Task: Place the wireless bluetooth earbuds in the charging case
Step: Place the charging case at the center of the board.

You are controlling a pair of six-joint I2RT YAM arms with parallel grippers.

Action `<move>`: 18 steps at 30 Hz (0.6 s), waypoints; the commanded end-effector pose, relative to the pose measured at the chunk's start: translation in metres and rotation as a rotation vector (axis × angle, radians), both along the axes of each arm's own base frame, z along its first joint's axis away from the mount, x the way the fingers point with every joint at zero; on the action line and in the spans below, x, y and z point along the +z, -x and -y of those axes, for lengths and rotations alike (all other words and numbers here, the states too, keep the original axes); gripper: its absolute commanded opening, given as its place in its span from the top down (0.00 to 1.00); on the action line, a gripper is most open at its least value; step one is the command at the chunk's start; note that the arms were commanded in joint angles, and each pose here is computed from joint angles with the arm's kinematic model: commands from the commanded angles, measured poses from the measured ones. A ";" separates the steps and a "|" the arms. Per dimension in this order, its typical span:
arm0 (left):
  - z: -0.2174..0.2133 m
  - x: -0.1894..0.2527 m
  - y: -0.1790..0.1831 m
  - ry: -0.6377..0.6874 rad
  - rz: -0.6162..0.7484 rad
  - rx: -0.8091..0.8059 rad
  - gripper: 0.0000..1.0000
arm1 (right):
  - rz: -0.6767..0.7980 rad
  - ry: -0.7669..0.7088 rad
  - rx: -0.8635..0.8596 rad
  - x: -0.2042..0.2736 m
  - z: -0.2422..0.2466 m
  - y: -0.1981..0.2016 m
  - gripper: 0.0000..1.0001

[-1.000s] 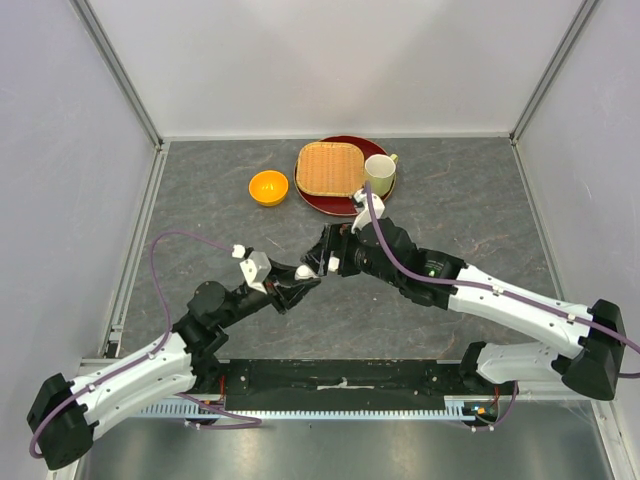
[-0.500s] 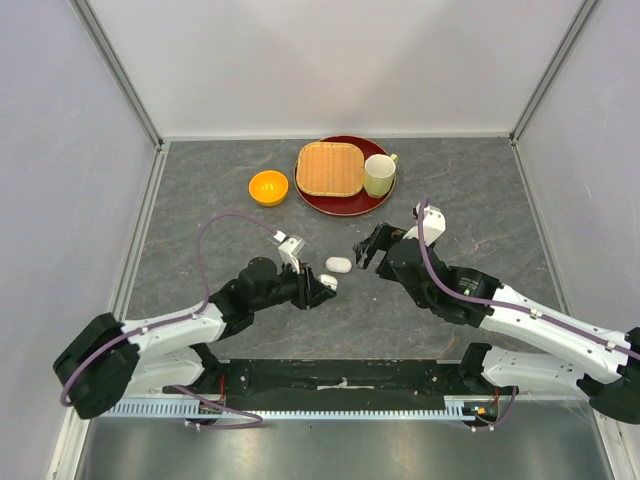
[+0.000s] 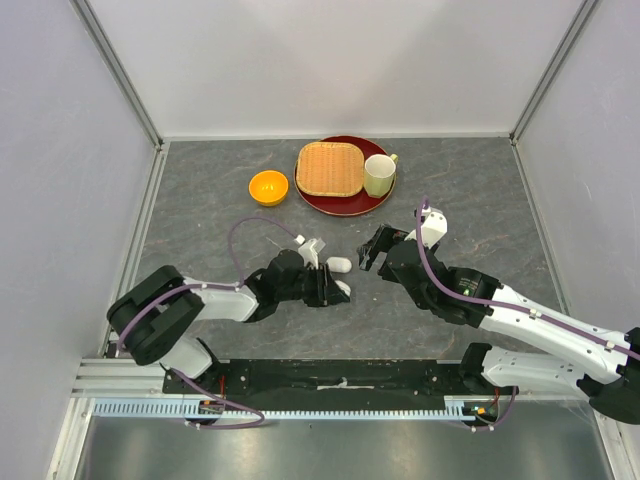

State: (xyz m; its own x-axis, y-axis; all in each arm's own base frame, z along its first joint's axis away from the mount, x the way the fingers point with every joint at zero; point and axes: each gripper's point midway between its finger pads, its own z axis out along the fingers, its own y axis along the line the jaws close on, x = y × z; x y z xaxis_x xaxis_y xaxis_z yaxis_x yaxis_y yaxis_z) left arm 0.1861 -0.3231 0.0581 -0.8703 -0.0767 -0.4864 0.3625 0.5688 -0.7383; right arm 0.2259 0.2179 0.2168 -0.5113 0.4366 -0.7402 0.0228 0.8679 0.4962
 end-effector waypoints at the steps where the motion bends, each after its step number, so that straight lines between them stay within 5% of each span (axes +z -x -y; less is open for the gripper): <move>1: 0.019 0.012 -0.003 0.086 -0.062 -0.008 0.82 | 0.013 0.027 -0.017 -0.001 0.008 -0.002 0.02; 11: 0.020 -0.015 -0.005 0.040 -0.155 0.031 0.74 | 0.013 0.030 -0.029 -0.005 0.015 -0.001 0.02; 18: 0.013 -0.027 0.001 -0.008 -0.192 0.038 0.59 | 0.009 0.041 -0.032 -0.008 0.016 -0.002 0.02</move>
State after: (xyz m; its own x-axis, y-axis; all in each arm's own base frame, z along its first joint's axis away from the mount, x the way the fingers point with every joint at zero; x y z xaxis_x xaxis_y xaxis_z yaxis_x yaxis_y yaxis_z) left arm 0.1836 -0.3308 0.0251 -0.9371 -0.0942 -0.3361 0.2167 0.5981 -0.7716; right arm 0.2252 0.2079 0.2077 -0.5099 0.4277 -0.7464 0.0377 0.8779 0.4773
